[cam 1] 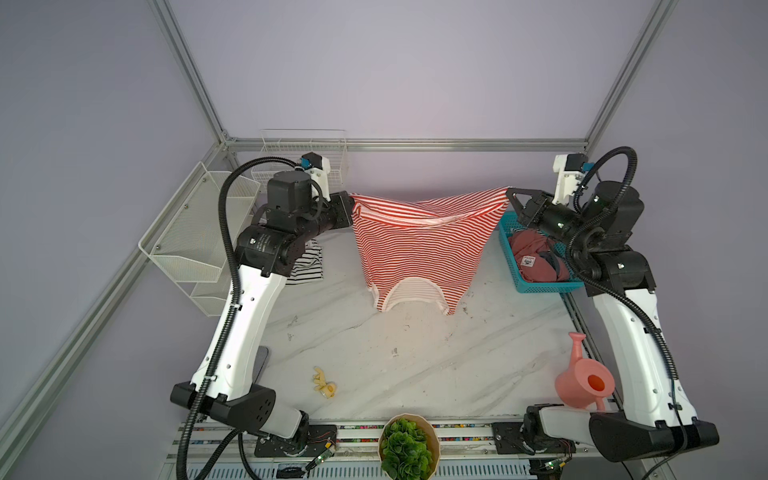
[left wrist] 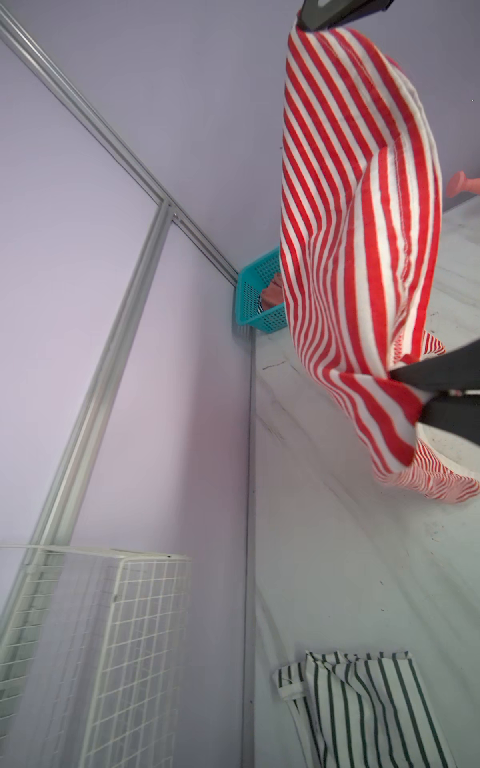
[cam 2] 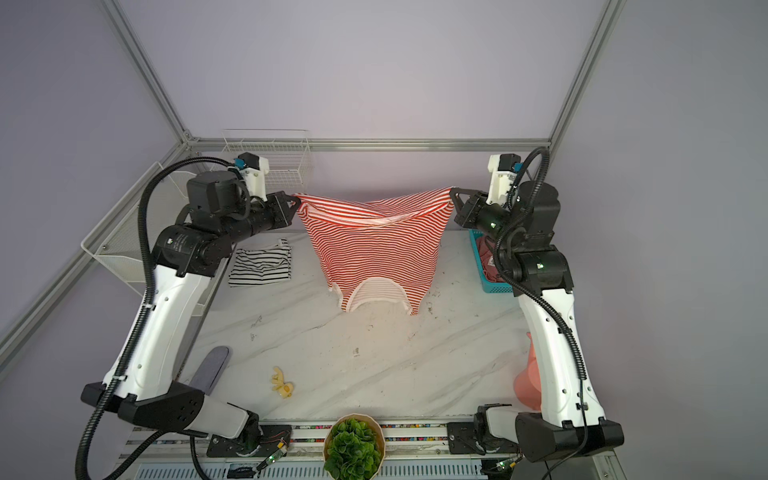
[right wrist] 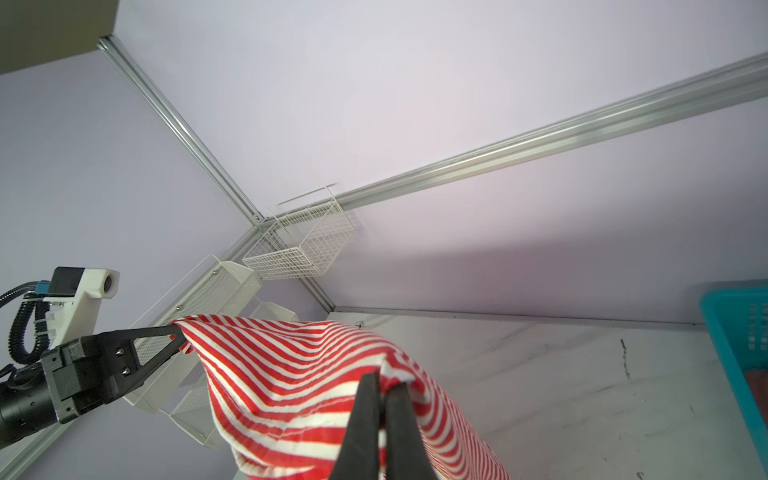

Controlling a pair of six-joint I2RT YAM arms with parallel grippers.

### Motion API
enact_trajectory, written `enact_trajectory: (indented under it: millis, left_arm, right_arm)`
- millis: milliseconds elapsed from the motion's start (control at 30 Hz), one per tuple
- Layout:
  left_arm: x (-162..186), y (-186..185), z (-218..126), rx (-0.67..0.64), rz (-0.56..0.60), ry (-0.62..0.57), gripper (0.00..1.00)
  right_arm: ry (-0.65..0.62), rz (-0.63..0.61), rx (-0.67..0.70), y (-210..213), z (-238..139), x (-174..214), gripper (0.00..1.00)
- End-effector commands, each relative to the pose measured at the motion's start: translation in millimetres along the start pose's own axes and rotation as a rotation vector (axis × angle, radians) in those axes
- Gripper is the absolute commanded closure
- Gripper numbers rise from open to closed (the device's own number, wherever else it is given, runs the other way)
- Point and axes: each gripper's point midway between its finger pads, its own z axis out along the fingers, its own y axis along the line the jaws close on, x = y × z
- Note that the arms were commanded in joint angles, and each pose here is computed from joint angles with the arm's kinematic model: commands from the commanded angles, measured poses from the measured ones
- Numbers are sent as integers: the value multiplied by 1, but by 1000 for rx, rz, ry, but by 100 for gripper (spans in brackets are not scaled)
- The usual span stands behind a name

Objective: Fold and stack the tank tops
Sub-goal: 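Lift the tank top high with both grippers and spread it apart, then swing the tank top down toward the robot with both grippers, laying it flat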

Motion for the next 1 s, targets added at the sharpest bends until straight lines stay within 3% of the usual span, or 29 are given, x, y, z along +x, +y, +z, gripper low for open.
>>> enact_trajectory:
  millis: [0,133,267,467,733,867,967]
  left_arm:
    - [-12,-14,-6,79,16,-59,100]
    - [0,-3,14,75,-1,-11,100]
    - [1,16,62,115,-53,61,100]
    - [-36,29,116,198,-87,42,100]
    - [-131,10,101,512,-158,-255,100]
    - [-145,1,90,586,-139,-317,100]
    - [-137,-4,92,644,-128,-288,100]
  right_arm:
    - [-53,-2,-80,22,-12,-13,100]
    - [-5,43,-85,9,3,4,100]
    - [63,79,-60,-19,38,21,100]
    - [104,78,-33,-60,104,26,100]
    - [-62,-13,-110,-49,135,-44,100]
    - [-136,-69,-136,-37,124,-72,100]
    - [-157,-97,-129,-34,115,-75,100]
